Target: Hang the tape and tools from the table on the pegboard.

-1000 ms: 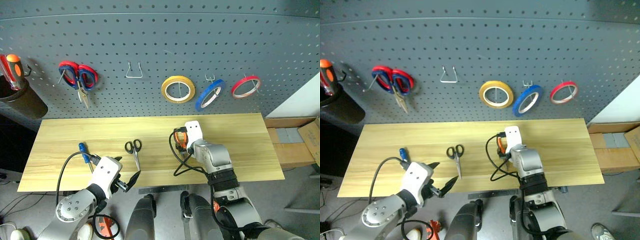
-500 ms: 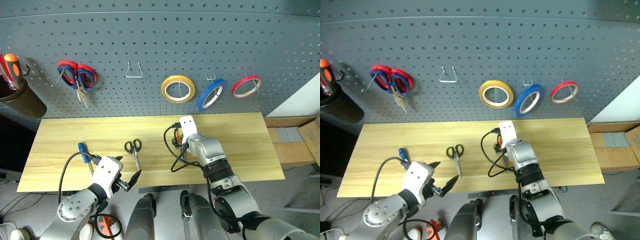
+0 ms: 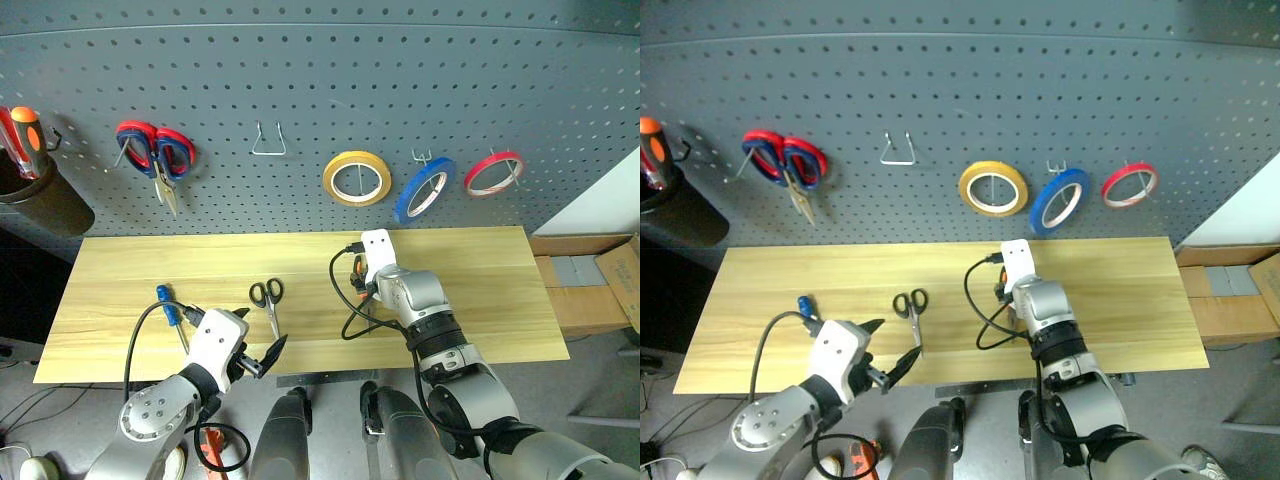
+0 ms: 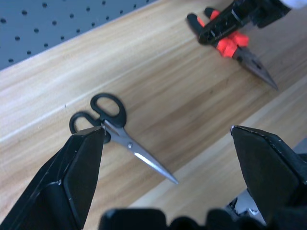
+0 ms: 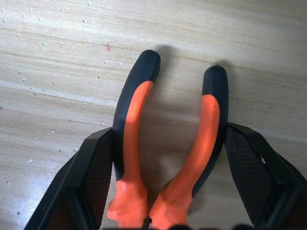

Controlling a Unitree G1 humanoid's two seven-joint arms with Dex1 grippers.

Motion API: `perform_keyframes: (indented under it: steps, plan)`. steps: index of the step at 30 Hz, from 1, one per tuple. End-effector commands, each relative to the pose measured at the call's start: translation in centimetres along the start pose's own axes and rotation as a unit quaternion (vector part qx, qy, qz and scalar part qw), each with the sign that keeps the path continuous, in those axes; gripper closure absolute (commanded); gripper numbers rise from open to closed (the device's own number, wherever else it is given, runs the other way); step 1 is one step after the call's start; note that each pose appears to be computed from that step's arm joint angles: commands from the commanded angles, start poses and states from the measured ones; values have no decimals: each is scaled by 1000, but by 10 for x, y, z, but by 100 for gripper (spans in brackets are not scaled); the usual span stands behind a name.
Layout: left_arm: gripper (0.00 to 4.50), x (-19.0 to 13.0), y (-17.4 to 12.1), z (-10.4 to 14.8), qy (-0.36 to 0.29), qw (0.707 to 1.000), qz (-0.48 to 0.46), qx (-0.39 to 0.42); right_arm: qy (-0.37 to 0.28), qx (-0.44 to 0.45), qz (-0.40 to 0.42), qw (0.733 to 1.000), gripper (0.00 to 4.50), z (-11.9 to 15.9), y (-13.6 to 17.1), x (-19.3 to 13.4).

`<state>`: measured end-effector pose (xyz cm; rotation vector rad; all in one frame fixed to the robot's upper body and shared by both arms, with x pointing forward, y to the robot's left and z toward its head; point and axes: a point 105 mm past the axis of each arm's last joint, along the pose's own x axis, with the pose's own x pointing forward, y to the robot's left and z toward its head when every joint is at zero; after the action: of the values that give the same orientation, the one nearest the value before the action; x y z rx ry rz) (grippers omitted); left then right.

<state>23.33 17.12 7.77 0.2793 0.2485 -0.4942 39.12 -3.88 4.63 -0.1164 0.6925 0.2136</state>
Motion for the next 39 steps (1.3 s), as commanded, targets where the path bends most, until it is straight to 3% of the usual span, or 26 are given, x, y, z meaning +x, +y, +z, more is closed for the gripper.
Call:
perform_keyframes:
  steps: [1,5,9,13,17,27,39]
  plan:
    - [0,1,-4,6,-16,1000,-7,2,30,13,28,999,147,-11,22,2]
    - [0,5,-5,12,-27,1000,-8,1,10,19,71,997,147,-1,30,-7]
    - [0,11,-13,38,-69,997,-27,-3,-97,-31,162,981,147,20,23,-50]
    - [0,14,-15,69,-116,992,-37,-17,-104,-96,194,971,147,-4,5,-89]
    - [0,11,-16,92,-141,989,-47,-13,-150,-89,201,964,147,3,-3,-116]
    - [0,-16,-14,152,-217,975,-19,-46,-322,-1,244,915,147,98,15,-177]
    - [0,-62,12,166,-193,977,48,-79,-461,-54,269,844,147,161,40,-205]
